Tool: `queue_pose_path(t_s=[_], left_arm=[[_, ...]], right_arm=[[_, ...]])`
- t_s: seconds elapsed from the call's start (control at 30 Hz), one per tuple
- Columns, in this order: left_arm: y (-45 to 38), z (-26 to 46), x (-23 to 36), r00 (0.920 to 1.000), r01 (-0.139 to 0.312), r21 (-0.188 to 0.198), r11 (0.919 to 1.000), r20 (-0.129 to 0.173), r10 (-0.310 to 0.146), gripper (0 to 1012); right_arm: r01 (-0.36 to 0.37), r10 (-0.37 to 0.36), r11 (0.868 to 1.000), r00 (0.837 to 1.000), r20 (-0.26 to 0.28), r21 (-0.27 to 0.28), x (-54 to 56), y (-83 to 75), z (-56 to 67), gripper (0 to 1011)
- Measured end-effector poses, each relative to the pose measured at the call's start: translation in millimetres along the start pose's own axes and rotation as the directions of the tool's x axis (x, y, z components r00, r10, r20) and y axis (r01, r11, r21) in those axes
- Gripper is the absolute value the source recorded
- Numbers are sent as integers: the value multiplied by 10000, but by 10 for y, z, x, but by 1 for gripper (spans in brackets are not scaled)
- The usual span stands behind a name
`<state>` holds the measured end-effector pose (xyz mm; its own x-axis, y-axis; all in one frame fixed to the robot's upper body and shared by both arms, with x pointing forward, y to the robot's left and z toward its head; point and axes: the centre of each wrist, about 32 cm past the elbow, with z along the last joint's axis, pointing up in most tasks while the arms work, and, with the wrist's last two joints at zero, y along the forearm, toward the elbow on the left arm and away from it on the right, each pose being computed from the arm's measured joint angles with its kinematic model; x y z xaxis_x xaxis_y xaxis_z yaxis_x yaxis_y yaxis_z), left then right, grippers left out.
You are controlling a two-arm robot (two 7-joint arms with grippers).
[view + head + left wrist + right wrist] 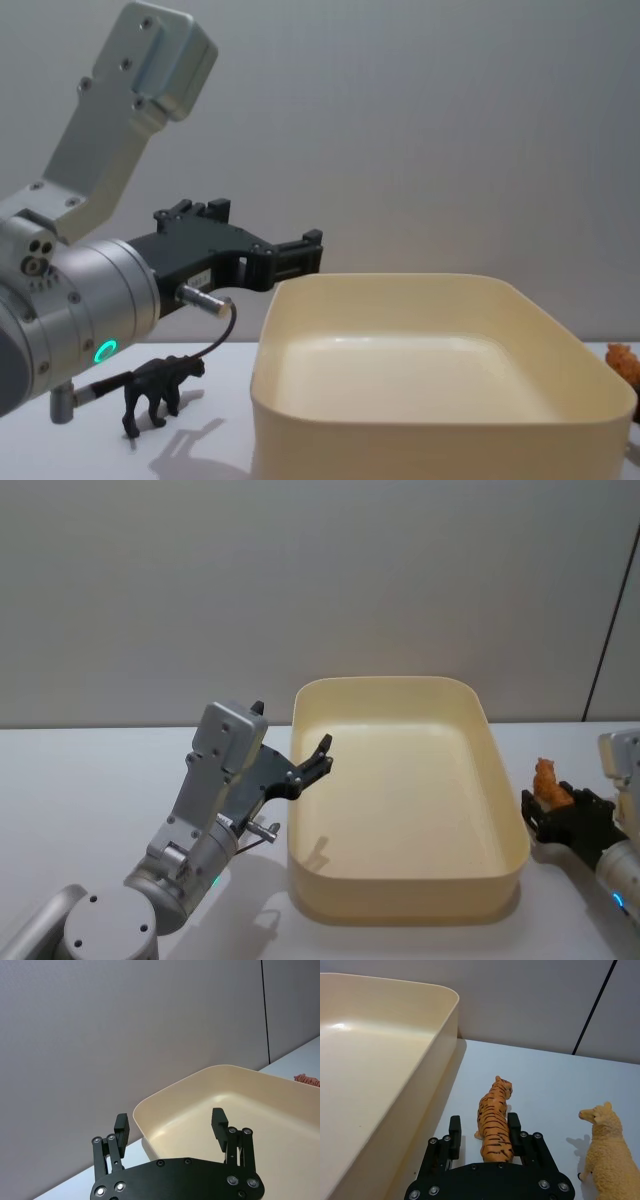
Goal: Pick up the toy alternately with two hands and place it into the central storage box.
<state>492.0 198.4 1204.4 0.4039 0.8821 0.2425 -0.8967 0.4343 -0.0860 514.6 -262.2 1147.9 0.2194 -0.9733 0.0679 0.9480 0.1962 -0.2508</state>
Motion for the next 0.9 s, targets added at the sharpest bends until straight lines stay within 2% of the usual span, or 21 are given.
queue_pose_path(t_s=[0.03, 0.13, 0.17, 0.23, 0.33, 0.6, 0.9], left_arm=[[0, 0, 0, 10000, 0, 0, 10000, 0, 0, 1001], [0, 0, 0, 10000, 0, 0, 10000, 0, 0, 1001], [0, 0, 0, 10000, 1, 0, 10000, 0, -1, 1001], [0, 0, 0, 10000, 1, 0, 10000, 0, -1, 1001], [0, 0, 0, 10000, 0, 0, 10000, 0, 0, 1001], [0, 0, 0, 10000, 1, 0, 10000, 0, -1, 1002], [0, 0, 0, 10000, 1, 0, 10000, 0, -1, 1002]], right_arm=[[-2, 2, 10000, 10000, 8, -4, -2, 5, 0, 547], [-7, 7, 10000, 10000, 22, -13, -6, 14, -1, 488], [-9, 9, 10000, 10000, 24, -14, -7, 15, -1, 424], [-12, 12, 10000, 10000, 26, -15, -8, 20, -1, 361], [-13, 13, 10000, 10000, 31, -10, -8, 20, -1, 310], [143, -149, 9994, 9997, 176, 307, 22, -62, -1, 307], [94, -148, 9922, 9990, 429, 1241, 49, -180, 103, 307]])
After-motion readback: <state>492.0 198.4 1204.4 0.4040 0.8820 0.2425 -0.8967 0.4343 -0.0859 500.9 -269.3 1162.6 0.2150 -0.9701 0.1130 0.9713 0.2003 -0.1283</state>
